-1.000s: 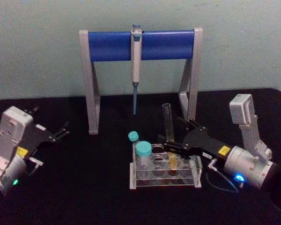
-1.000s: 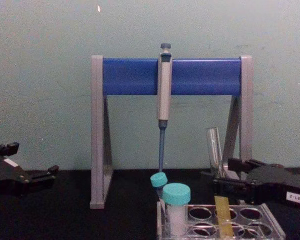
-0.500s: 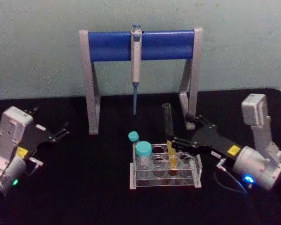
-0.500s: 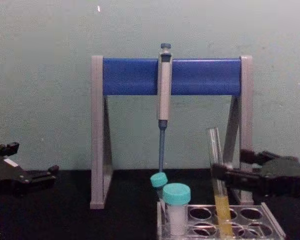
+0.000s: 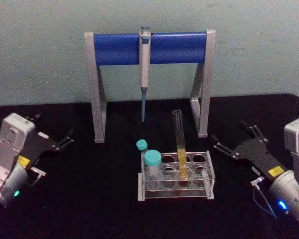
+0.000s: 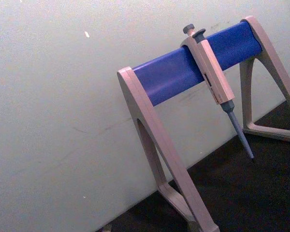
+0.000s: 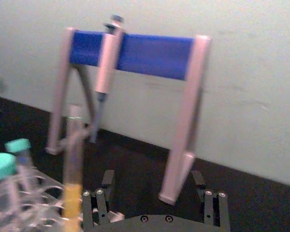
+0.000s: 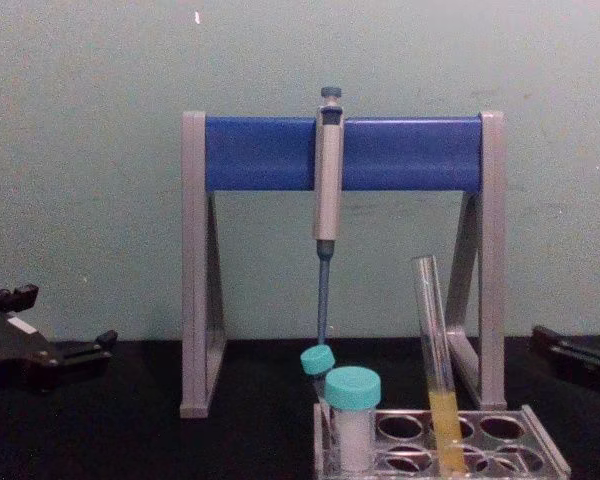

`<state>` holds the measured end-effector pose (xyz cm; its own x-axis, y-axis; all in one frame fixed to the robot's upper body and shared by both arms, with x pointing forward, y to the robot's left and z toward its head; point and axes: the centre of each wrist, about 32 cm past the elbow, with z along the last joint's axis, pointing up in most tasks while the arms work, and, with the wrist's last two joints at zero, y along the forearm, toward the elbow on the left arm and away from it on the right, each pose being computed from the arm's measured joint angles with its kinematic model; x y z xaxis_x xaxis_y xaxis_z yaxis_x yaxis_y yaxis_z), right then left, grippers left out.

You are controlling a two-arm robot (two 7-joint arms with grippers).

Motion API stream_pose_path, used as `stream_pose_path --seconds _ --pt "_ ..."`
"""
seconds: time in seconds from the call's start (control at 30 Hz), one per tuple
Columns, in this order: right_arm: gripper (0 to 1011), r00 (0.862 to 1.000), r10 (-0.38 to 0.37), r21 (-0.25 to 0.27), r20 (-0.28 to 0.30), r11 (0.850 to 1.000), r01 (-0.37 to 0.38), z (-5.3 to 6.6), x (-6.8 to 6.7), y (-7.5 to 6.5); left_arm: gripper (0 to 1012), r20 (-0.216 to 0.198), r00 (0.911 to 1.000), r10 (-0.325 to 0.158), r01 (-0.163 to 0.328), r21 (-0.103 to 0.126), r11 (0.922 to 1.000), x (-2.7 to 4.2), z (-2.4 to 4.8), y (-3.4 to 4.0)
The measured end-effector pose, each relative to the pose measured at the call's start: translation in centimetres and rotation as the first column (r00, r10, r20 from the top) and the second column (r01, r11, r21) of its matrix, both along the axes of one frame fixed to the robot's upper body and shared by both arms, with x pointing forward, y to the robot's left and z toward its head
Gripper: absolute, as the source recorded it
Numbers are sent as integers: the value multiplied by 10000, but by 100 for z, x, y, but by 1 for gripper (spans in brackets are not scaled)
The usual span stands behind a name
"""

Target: Pick up the test tube from the test tube rack, shake it, then place it back into the test tube rack.

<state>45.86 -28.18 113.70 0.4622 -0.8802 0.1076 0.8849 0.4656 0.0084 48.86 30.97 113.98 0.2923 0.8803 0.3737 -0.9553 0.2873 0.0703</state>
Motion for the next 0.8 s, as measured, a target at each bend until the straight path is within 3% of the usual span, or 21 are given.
stream_pose_path --seconds 0.1,0.27,0.57,0.8 --pt "1000 9967 -798 48 -118 9968 799 -108 -45 24 1010 0 10000 0 0 0 10000 0 0 0" --pt "1000 9909 -1302 -23 -336 9915 1302 -228 -68 58 1010 0 10000 0 0 0 10000 0 0 0" --pt "1000 9798 -1806 -58 -853 9835 1808 -403 -79 119 1010 0 10000 0 0 0 10000 0 0 0" --pt "1000 9760 -1733 -119 -1319 9848 1733 -485 -57 126 1010 -1 10000 0 0 -1 10000 0 0 0"
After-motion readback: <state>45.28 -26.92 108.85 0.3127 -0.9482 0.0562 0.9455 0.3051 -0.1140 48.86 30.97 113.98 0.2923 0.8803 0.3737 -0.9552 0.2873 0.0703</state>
